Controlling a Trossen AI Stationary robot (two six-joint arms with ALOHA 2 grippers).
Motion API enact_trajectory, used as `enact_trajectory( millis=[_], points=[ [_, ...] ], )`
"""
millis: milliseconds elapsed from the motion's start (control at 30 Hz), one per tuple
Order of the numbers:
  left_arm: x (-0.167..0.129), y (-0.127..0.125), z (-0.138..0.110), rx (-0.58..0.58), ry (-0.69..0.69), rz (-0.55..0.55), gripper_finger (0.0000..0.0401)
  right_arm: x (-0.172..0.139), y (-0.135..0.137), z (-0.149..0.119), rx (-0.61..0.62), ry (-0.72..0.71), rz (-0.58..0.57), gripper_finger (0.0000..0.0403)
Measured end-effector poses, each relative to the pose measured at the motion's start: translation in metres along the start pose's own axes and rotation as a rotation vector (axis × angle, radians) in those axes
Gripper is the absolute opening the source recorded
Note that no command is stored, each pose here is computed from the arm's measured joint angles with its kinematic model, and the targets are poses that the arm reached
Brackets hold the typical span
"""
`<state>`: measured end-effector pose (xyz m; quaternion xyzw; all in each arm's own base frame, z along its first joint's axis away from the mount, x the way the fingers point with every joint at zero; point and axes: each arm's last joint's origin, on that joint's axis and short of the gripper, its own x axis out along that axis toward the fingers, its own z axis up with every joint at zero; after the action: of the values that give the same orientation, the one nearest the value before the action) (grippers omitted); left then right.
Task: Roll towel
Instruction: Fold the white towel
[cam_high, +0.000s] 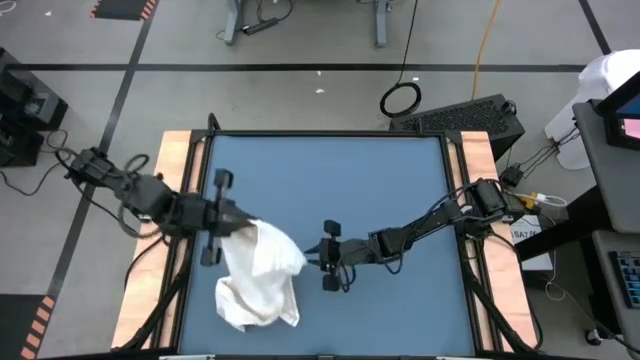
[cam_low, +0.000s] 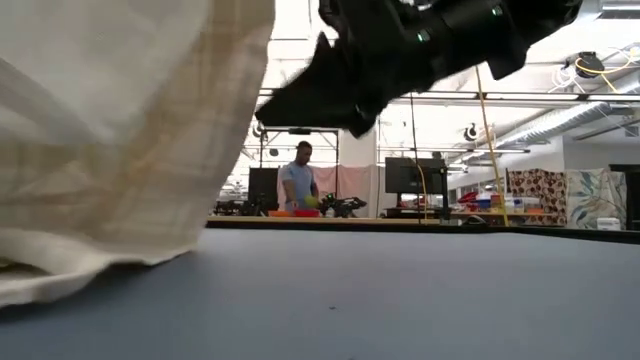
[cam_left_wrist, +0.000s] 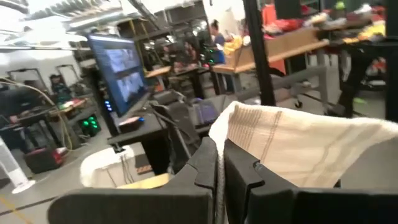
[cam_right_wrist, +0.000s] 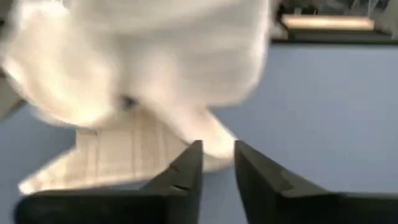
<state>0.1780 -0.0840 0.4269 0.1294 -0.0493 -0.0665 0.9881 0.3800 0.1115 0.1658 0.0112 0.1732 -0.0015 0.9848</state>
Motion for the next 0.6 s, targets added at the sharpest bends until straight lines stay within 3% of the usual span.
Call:
enact_trajectory(
  millis=[233, 367, 467, 600],
  points=[
    [-0.006, 0.008, 0.000, 0.003, 0.010, 0.028, 0.0012, -0.003, 0.008, 0.015, -0.048, -0.166, 0.024, 0.0216],
    [-0.002, 0.008, -0.003, 0.009, 0.025, 0.002, 0.0012, 0.000, -0.006, 0.017, -0.014, -0.186, -0.131, 0.0249],
    [0.000, 0.007, -0.005, -0.011, 0.029, -0.019, 0.0012, 0.002, -0.015, 0.016, 0.000, -0.167, -0.165, 0.0238],
    [0.000, 0.006, -0.005, -0.015, 0.022, -0.055, 0.0012, 0.003, -0.012, 0.013, 0.005, -0.135, -0.057, 0.0153]
  ],
)
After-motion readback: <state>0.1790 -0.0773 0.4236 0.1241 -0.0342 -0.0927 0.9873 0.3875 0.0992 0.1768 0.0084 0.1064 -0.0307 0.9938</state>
